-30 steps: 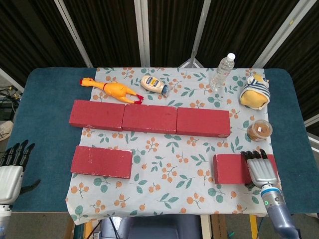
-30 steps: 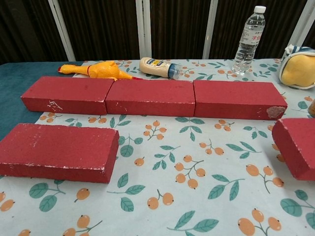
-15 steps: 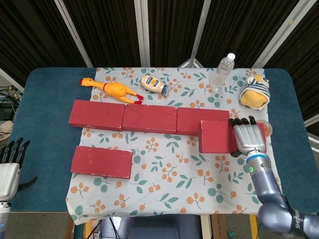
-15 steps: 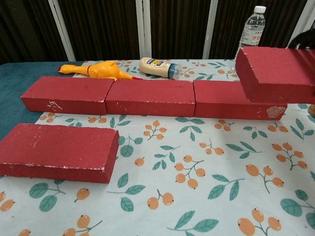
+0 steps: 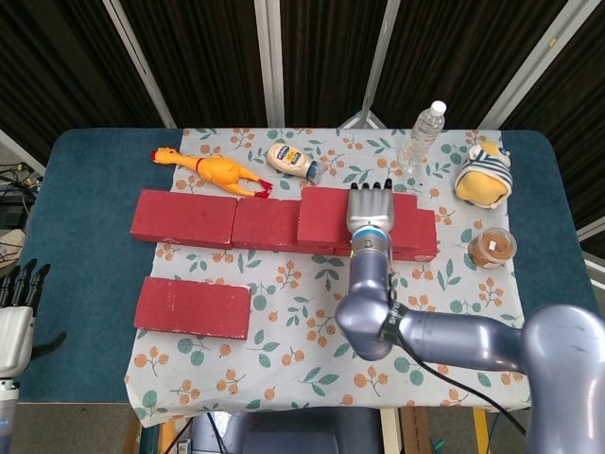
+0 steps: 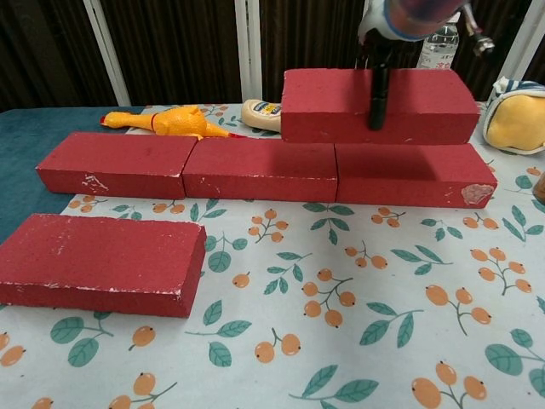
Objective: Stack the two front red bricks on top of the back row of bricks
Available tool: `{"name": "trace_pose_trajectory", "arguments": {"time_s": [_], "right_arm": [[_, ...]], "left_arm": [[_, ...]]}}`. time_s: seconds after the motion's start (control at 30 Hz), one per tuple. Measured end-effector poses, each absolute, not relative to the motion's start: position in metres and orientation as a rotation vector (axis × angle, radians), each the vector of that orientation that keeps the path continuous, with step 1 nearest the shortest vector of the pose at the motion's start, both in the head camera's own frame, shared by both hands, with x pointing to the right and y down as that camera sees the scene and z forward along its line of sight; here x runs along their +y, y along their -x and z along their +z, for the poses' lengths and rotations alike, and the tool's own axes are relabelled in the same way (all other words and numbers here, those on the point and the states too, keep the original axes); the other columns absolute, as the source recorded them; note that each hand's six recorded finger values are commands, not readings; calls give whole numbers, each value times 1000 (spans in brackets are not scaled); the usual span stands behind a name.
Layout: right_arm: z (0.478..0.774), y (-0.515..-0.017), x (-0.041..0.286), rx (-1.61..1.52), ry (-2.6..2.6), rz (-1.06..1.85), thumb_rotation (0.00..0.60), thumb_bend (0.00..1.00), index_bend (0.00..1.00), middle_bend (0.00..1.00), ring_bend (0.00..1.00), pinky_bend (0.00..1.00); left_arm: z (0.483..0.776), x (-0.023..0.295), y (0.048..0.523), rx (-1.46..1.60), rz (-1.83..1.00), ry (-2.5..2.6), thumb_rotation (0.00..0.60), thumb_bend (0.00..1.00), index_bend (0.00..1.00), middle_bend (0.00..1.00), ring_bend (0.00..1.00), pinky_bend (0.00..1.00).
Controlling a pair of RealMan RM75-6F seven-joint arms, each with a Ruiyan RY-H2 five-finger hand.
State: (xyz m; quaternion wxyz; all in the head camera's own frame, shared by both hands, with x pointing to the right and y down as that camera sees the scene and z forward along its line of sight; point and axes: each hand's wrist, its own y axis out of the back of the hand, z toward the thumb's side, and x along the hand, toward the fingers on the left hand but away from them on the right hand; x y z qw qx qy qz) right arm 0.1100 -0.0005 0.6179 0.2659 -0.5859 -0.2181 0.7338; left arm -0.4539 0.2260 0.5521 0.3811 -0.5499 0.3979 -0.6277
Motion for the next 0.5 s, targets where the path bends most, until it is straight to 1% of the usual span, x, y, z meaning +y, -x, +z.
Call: {"name": "trace_pose_trajectory", "arguments": {"time_s": [0.13,0.33,0.5], "right_arm": [[633,-91,-2,-584,1581,2014,600,109,364,302,150,0],[648,-77,-4,-562,1610,2044,600,109,364,302,151,0],[653,-73,-10,-548,1602,2048,600,108,364,303,151,0]], "left_arm": [[556,224,454,1004,-1613,1406,600,0,33,0,0,100],[557,223,456,1011,-1622,1399,600,0,34,0,0,100],[558,222,458,1013,-1634,1394,600,0,34,0,0,100]]}}
